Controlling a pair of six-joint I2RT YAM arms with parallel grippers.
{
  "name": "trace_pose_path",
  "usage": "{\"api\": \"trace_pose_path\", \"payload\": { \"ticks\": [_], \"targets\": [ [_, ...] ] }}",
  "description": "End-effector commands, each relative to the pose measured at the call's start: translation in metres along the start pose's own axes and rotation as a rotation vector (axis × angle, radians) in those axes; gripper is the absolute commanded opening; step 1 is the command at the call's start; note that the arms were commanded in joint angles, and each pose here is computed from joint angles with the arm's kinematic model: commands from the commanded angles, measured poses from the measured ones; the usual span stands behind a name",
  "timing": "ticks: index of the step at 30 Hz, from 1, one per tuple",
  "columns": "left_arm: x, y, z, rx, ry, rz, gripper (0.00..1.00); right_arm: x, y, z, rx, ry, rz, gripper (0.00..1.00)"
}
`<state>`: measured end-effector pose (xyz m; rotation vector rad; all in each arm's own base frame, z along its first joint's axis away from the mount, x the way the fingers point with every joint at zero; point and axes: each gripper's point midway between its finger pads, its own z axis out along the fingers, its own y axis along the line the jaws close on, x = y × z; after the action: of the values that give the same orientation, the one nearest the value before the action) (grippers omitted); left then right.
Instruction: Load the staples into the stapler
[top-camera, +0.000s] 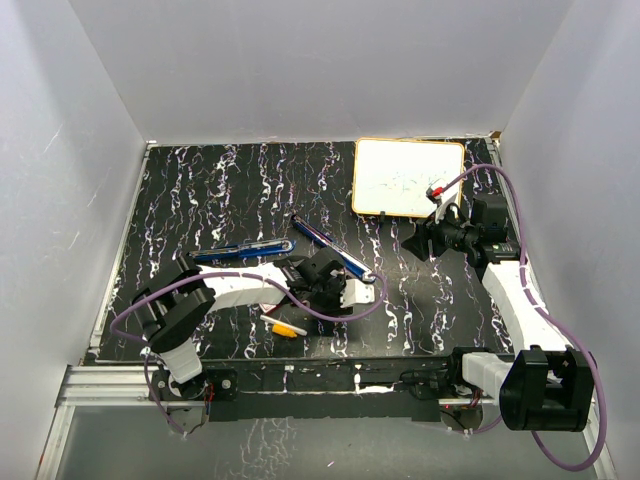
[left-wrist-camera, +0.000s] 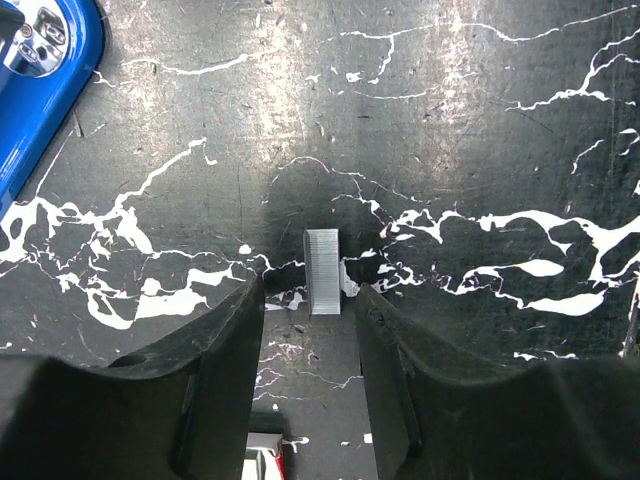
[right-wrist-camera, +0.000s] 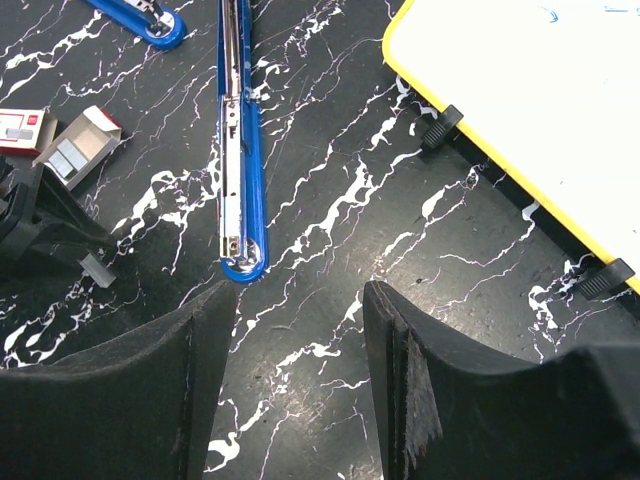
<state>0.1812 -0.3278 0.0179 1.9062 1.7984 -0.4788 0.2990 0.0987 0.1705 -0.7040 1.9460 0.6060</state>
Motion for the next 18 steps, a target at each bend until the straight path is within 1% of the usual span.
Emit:
{"api": "trace_pose_path", "payload": {
  "ticks": [1, 6, 13, 18],
  "targets": [
    [0.034, -0.022, -0.005, 0.085, 0.124, -0.004, 0.41, -0.01, -0.002, 0.0, -0.001, -0.045, -0.032, 0.56],
    [0.041, -0.022, -0.001, 0.083, 0.139, -0.006, 0.37, -0.01, -0.003, 0.0, -0.003, -0.047, -0.031, 0.56],
    [0.038, -0.019, 0.003, 0.069, 0.133, -0.021, 0.24, -0.011, -0.002, -0.002, 0.001, -0.051, -0.034, 0.56],
    [0.03, -0.014, -0.003, 0.043, 0.109, -0.016, 0.18, -0.015, -0.01, -0.001, 0.045, -0.07, -0.029, 0.58]
  ]
}}
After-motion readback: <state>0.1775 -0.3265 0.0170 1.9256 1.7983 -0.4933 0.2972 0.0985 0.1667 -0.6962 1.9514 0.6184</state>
